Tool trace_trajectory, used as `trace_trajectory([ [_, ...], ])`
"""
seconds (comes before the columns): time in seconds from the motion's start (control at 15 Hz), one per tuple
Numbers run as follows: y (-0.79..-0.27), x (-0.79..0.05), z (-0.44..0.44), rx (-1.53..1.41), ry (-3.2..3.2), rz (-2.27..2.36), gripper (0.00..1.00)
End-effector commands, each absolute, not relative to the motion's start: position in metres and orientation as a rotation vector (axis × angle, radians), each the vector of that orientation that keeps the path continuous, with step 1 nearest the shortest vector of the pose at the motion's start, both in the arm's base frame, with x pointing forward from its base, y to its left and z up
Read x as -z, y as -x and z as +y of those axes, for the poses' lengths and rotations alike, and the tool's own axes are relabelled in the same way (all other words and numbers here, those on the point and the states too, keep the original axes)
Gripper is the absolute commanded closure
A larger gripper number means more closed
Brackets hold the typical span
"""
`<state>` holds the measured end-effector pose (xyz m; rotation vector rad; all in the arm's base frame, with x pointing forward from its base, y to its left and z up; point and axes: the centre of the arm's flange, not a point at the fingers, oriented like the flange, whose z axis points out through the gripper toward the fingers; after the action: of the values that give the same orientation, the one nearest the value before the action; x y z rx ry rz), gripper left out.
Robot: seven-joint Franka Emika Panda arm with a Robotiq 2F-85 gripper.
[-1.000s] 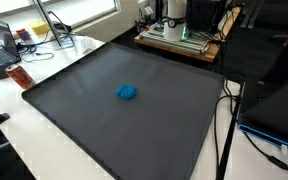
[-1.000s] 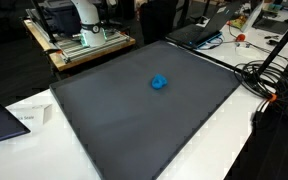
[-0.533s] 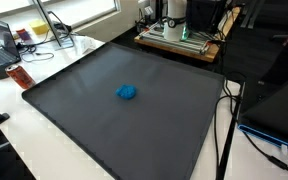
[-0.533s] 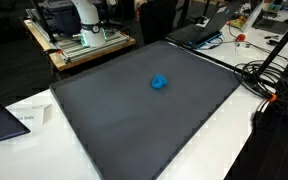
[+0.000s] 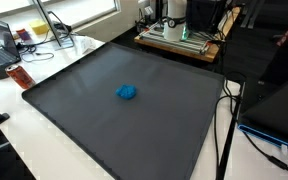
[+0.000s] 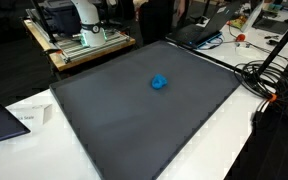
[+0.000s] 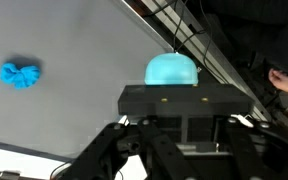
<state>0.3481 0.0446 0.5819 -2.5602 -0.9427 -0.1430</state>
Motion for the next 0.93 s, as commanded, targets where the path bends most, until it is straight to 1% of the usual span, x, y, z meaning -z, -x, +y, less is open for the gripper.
trace_trajectory([
  [0.0,-0.404,-0.589,0.089,0.235,2.609,-0.763,0.78],
  [0.2,-0.451,-0.579,0.118,0.297,2.698,-0.576,0.78],
  [0.4,-0.485,-0.566,0.132,0.334,2.786,-0.393,0.78],
  [0.67,-0.514,-0.557,0.126,0.438,2.921,-0.221,0.78],
  [0.87,-0.527,-0.549,0.113,0.443,3.060,-0.177,0.78],
])
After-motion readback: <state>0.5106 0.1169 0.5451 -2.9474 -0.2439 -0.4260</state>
